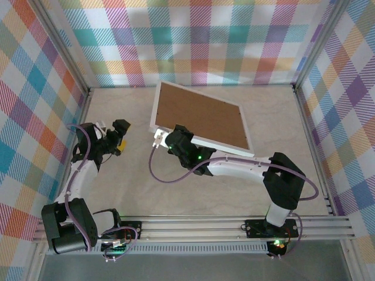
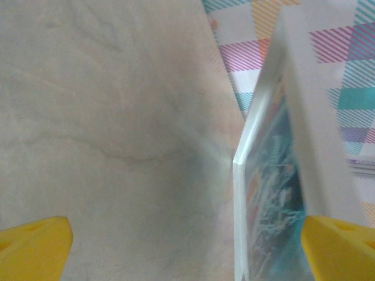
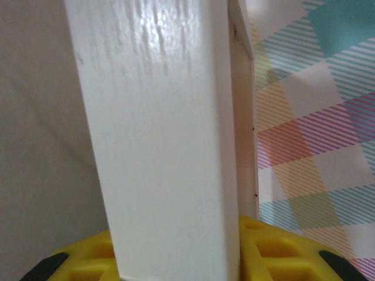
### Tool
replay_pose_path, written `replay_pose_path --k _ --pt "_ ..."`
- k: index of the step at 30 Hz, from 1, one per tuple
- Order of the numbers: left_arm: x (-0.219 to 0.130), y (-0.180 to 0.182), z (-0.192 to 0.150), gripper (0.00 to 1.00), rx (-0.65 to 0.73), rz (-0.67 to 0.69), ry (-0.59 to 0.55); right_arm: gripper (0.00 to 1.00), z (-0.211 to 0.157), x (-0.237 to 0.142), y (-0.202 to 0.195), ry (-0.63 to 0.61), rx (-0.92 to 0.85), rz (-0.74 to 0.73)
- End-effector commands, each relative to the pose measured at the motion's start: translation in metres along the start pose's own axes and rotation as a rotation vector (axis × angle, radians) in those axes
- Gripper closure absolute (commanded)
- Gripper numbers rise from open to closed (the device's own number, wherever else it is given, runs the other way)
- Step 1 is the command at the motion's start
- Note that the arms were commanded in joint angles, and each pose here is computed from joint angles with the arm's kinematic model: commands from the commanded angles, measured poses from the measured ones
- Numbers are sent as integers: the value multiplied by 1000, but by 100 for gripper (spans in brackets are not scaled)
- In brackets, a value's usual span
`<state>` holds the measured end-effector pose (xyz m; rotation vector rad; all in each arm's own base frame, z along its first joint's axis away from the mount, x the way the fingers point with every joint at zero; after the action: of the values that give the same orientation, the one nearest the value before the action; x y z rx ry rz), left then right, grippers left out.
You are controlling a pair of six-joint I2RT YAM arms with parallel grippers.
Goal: Put the photo into the frame
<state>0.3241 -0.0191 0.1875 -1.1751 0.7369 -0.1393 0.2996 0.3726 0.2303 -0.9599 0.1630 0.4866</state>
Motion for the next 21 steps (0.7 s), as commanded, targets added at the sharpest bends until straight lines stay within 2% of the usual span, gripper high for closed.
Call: replay_pose_path --k 1,7,13,17,21 --pt "3 2 1 0 -6 -26 2 100 73 -31 -58 -300 334 -64" --pt "8 6 -1 0 28 -28 55 100 103 -36 -72 -402 369 -44" --pt "6 14 4 0 3 -28 32 100 123 -57 -104 -521 476 -59" --pt "-2 10 4 0 42 -8 11 100 111 -66 -135 -544 653 -18" --pt "-3 10 4 0 47 -6 11 100 72 -62 -162 -514 851 -15"
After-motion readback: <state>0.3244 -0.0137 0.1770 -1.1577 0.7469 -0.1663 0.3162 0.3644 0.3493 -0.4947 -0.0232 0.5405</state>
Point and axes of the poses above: each hand's point on the last joint's axis, 136 mm out from that joint toward the fingers, its own x axis out along the fingers, its own y axis along the line the jaws close on, z = x × y, the point moved 3 cm from there along -x, back along the fingers, and after that the axes turned 1 degree about x, right-handed, at the moved point
